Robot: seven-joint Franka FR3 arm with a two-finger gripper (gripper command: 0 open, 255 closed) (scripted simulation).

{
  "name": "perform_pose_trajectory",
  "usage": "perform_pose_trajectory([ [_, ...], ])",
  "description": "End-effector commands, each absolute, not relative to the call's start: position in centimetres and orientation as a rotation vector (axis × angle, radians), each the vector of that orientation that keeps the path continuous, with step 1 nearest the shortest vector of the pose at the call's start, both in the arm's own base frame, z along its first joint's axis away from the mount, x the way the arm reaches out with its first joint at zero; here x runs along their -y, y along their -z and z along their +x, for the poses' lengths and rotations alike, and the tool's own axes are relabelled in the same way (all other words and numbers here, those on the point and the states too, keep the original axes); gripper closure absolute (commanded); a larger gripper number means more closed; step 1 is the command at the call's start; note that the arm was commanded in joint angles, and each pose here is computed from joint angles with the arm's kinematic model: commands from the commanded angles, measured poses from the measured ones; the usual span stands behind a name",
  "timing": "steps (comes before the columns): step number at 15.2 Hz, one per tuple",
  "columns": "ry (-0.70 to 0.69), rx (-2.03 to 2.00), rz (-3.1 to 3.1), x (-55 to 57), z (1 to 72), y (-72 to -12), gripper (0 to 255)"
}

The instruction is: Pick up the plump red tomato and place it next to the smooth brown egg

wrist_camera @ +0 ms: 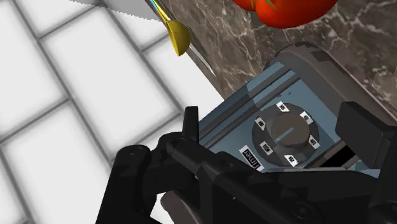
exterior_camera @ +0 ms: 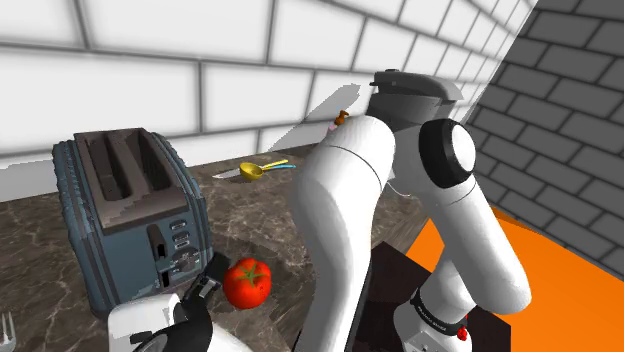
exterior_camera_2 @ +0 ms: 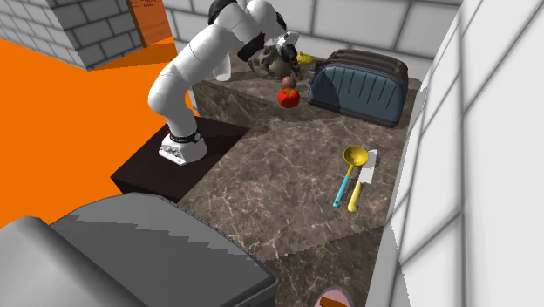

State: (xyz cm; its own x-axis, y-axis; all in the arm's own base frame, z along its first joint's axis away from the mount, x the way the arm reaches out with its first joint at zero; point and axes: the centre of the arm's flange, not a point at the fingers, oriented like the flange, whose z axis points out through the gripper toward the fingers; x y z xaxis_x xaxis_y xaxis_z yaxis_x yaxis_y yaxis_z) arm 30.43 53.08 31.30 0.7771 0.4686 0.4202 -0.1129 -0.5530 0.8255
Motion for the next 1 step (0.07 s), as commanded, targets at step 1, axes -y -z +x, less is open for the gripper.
perform_pose_trajectory([
  [1, -0.448, -0.408, 2.023, -51.21, 26.2, -25.82, 0],
])
